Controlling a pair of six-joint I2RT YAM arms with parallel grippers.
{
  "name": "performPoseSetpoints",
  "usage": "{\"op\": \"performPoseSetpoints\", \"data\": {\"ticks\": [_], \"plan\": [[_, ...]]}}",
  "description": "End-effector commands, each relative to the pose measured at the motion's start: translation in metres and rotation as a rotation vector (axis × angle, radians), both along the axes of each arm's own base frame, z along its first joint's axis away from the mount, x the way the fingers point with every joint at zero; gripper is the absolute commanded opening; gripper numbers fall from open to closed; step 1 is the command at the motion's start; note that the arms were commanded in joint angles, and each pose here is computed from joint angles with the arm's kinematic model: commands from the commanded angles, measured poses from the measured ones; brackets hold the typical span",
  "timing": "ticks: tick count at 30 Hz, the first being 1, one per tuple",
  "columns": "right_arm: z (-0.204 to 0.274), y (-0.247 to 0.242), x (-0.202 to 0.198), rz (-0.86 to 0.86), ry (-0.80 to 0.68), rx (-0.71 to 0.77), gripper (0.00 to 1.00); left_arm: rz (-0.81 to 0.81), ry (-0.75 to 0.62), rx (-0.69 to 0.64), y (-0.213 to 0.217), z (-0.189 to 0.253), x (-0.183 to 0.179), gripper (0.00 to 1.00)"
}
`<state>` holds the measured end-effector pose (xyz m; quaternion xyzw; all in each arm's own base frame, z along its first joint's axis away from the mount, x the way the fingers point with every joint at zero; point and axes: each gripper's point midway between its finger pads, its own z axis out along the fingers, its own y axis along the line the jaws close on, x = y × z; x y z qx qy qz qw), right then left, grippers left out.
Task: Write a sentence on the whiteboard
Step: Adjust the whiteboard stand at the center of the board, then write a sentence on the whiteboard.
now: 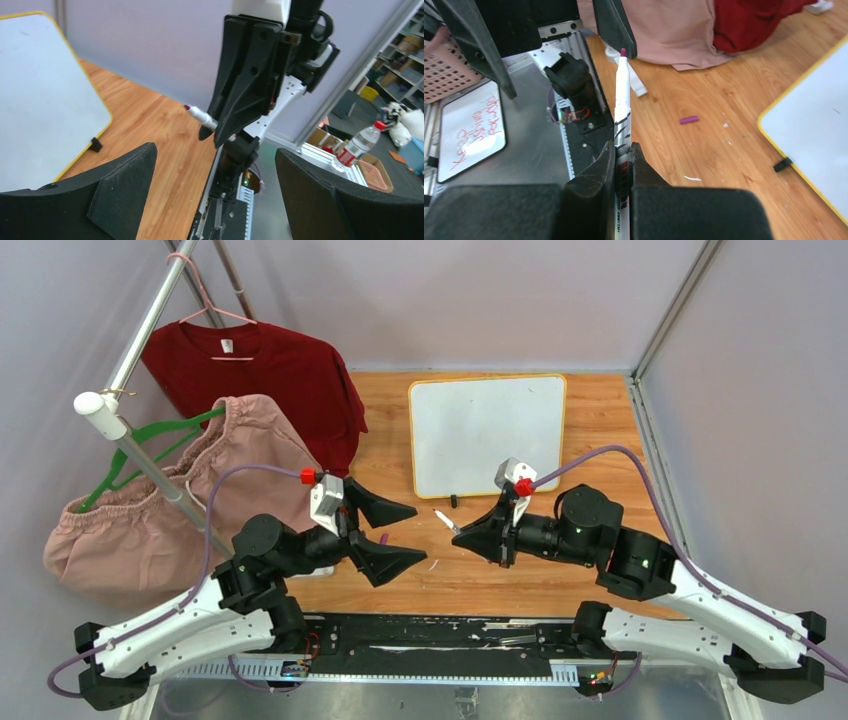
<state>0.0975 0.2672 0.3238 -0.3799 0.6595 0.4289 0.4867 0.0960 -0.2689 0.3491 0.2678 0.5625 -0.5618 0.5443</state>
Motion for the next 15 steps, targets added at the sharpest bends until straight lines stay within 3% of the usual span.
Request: {"op": "performPoseSetpoints", "data": {"ticks": [1,15], "plan": [[0.046,0.019,-0.019,0.136,-0.013,0.156,0.0,-0.138,-0.059,-0.038,-0.006,0.026,-0.024,0.94],[0.06,0.027,-0.043,0.288,0.004,0.17,0.0,-0.157,-0.018,-0.053,-0.022,0.039,-0.018,0.82]]}}
